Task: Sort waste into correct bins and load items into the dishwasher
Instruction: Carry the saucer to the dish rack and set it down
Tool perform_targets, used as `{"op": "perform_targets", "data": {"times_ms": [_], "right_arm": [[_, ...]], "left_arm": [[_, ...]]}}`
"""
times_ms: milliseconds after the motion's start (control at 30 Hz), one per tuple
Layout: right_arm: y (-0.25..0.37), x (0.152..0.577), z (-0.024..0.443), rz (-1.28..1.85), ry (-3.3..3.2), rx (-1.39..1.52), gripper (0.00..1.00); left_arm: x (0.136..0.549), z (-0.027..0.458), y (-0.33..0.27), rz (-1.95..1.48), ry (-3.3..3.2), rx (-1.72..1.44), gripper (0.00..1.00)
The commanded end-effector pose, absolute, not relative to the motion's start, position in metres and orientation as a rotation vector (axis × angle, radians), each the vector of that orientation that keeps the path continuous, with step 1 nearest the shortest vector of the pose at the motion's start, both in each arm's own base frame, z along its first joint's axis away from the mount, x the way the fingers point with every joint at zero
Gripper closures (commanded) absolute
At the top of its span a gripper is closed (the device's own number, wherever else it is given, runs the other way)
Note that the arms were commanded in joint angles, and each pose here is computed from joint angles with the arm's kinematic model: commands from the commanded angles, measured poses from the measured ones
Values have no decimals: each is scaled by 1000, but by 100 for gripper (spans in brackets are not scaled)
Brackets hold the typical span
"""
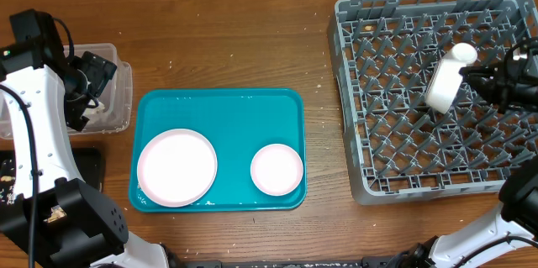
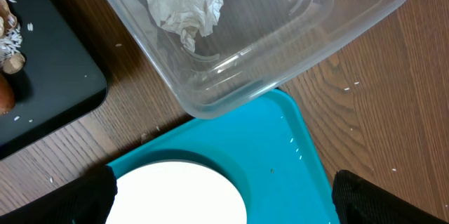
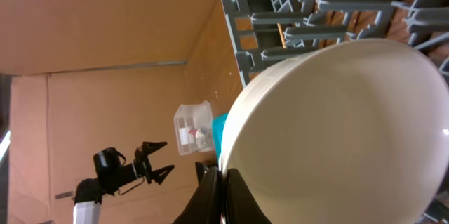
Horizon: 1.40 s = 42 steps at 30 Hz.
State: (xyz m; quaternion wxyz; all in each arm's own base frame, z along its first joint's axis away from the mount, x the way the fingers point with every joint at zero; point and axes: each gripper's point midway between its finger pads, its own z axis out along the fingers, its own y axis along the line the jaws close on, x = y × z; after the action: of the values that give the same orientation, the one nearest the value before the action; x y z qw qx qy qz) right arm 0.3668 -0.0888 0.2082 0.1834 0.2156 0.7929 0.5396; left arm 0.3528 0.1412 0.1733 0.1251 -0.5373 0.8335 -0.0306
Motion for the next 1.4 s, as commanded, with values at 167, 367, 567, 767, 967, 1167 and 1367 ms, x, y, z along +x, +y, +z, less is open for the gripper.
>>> {"op": "perform_targets", "data": {"times_ms": [167, 367, 567, 767, 967, 1167, 1367], "right_arm": [[-96, 365, 218, 1527, 2182, 622, 96], [-95, 362, 212, 1510, 2223, 631, 96], [-90, 356, 207, 1510, 2276, 660, 96], [-90, 355, 205, 1511, 2282, 669, 96], [-84, 352, 195, 1564, 2261, 696, 96], [-82, 346, 185, 1588, 2261, 733, 96], [-107, 342, 191, 1488, 2270, 837, 96]], "left_arm": [[356, 180, 145, -74, 2405, -1559, 0], [356, 180, 145, -74, 2405, -1559, 0], [356, 180, 145, -74, 2405, -1559, 0], [356, 180, 145, -74, 2405, -1559, 0], [356, 180, 145, -74, 2405, -1559, 0], [356, 180, 145, -74, 2405, -1559, 0], [356, 180, 145, -74, 2405, -1559, 0]]}}
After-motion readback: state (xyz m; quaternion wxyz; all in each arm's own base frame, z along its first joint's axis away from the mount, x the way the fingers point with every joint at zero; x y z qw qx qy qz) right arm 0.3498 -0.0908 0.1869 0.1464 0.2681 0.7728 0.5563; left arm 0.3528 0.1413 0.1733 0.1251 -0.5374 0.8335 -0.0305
